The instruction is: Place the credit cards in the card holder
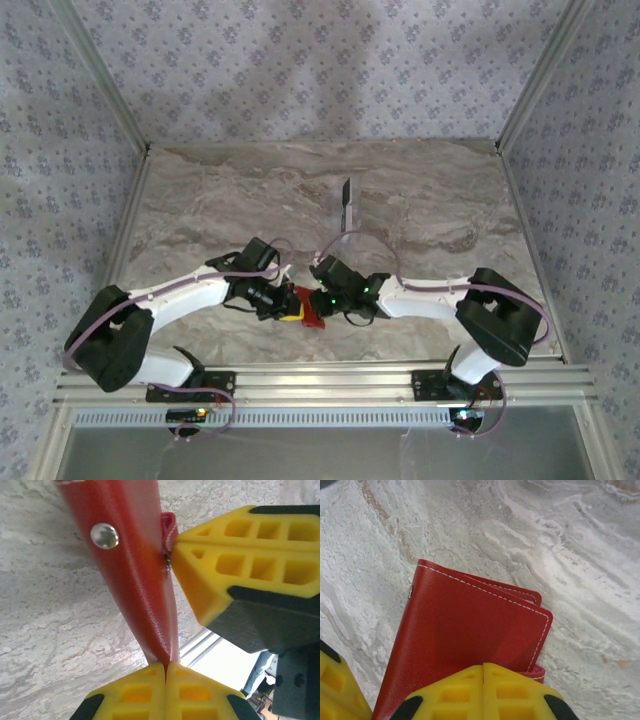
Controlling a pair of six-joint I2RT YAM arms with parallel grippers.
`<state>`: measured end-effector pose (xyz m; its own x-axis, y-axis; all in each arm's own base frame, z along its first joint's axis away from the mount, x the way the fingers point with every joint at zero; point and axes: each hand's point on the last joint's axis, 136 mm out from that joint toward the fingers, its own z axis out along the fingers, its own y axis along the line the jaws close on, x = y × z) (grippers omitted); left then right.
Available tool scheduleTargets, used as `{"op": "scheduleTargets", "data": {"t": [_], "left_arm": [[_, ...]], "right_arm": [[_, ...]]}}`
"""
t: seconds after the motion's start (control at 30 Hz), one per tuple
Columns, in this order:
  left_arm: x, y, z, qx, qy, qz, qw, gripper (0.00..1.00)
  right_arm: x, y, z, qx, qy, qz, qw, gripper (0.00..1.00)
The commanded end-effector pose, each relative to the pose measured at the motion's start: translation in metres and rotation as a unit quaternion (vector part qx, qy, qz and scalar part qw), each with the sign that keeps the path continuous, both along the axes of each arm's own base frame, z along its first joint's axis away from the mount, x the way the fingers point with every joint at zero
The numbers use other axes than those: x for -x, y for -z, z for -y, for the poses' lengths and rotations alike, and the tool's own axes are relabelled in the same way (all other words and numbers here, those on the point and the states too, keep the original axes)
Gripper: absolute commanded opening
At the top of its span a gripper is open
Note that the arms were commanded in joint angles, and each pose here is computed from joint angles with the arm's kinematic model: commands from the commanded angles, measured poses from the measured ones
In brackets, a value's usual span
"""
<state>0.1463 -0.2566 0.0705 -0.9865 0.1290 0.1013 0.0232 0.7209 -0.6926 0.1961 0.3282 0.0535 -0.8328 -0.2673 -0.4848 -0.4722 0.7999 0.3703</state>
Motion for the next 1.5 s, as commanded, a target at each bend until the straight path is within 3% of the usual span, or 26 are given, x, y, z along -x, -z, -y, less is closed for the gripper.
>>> {"op": "scheduleTargets", "data": {"t": [0.0, 0.47, 0.6, 0.7, 0.73, 0.87, 0.93, 1.47], "left_arm": [[-0.004, -0.002, -0.001, -0.009, 0.004, 0.01, 1.0, 0.0], [-0.007, 0.033, -0.032, -0.057, -0.049, -0.019, 0.997, 0.0], [-0.005, 0.042, -0.034, -0.05, -0.063, -0.024, 0.996, 0.0], [-0.007, 0.029, -0.02, -0.004, -0.052, -0.017, 0.999, 0.0], [-0.009, 0.021, -0.014, 0.013, -0.047, -0.007, 0.999, 0.03], [-0.028, -0.006, -0.003, 0.052, -0.065, 0.046, 0.995, 0.54], [-0.034, -0.016, 0.002, 0.072, -0.073, 0.063, 0.993, 0.6], [-0.044, 0.0, 0.006, 0.072, -0.098, 0.073, 0.99, 0.53]], "right_arm": [[0.003, 0.007, 0.019, 0.031, 0.015, 0.006, 0.999, 0.0], [-0.004, 0.002, 0.051, 0.039, 0.037, 0.017, 0.998, 0.0], [-0.007, -0.006, 0.057, 0.005, 0.019, 0.018, 1.0, 0.0], [-0.006, -0.015, 0.05, -0.043, 0.001, 0.007, 0.999, 0.0], [-0.004, -0.018, 0.045, -0.053, -0.007, 0.006, 0.999, 0.0], [-0.001, -0.03, 0.028, -0.096, -0.011, 0.001, 0.995, 0.0], [-0.002, -0.034, 0.025, -0.114, 0.001, 0.0, 0.994, 0.0], [-0.017, -0.029, 0.01, -0.174, 0.061, -0.047, 0.982, 0.0]]}}
